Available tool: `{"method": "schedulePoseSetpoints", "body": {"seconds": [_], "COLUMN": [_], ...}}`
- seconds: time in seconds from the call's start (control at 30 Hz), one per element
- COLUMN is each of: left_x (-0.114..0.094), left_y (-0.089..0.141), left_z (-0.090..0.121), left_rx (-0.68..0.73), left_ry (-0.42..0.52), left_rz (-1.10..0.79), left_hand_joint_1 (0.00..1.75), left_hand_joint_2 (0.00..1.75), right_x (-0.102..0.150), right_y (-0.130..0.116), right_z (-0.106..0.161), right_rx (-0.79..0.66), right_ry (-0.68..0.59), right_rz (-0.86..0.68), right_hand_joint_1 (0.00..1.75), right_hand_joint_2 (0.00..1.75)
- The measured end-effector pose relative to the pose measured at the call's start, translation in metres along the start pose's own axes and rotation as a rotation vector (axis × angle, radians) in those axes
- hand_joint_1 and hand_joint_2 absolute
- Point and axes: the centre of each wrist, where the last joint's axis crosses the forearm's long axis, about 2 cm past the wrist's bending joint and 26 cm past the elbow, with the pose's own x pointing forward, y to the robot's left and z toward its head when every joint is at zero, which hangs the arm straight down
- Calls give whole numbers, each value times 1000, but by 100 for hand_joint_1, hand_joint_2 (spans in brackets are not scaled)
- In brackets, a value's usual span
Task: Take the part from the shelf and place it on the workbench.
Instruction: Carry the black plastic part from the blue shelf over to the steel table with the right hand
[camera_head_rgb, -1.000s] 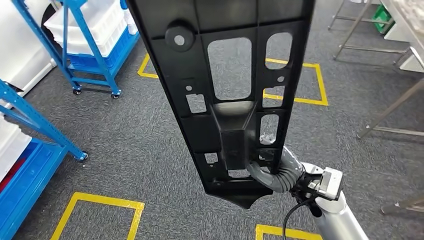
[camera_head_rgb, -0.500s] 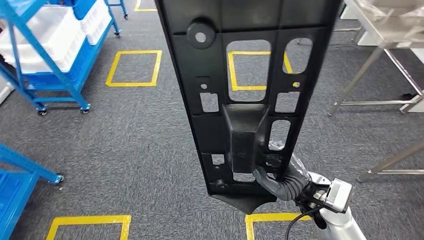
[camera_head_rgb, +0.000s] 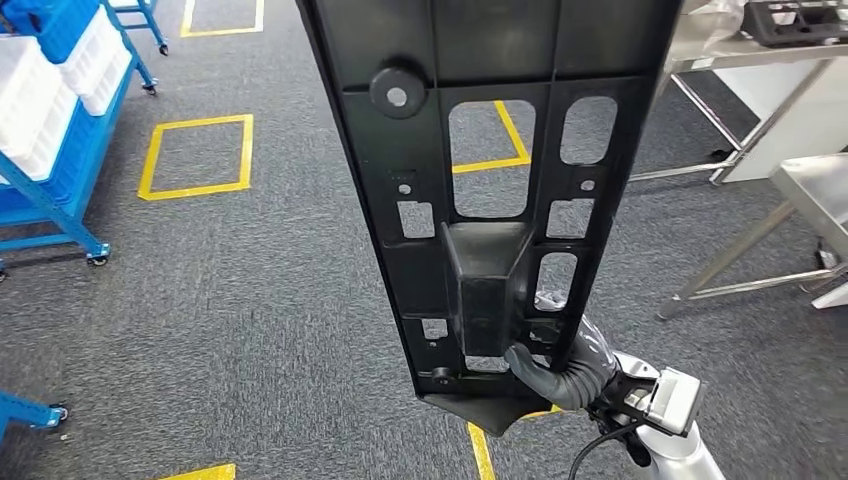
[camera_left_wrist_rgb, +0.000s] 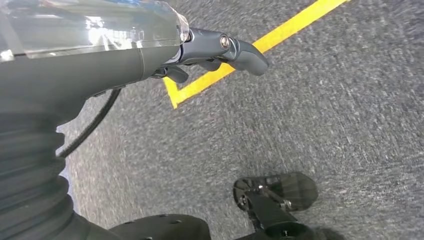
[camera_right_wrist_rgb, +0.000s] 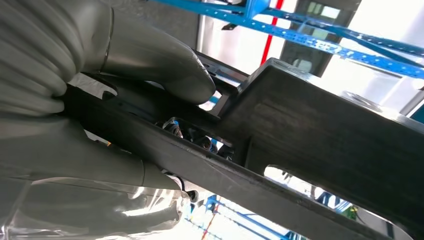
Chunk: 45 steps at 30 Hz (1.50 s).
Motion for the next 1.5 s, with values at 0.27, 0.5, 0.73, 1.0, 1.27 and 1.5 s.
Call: {"method": "schedulePoseSetpoints", "body": {"seconds": [0.27,0.5,0.73,1.0,1.27,1.5], "left_x": [-3,-2,-17,-30,-32,-23], "left_y": [2,3,3,7,7,6], "left_z": [0,0,3,5,6,4], "left_rx": [3,13,28,35,31,18], "left_ry": [6,15,42,92,87,74], "left_rz": [-2,-2,-6,-22,-37,-66], "left_hand_joint_1": [0,0,0,0,0,0], "left_hand_joint_2": [175,175,175,175,175,175], "right_x": [-1,-1,-8,-11,-13,-10], "right_y": [1,-1,-3,3,5,4], "right_z": [0,-1,3,14,18,22], "right_rx": [-4,-1,-11,-34,-58,-65], "right_ry": [1,-1,12,30,35,32], "right_rz": [-4,-10,-42,-58,-69,-44], "right_hand_joint_1": [175,175,175,175,175,175], "right_hand_joint_2": [175,175,175,175,175,175]}}
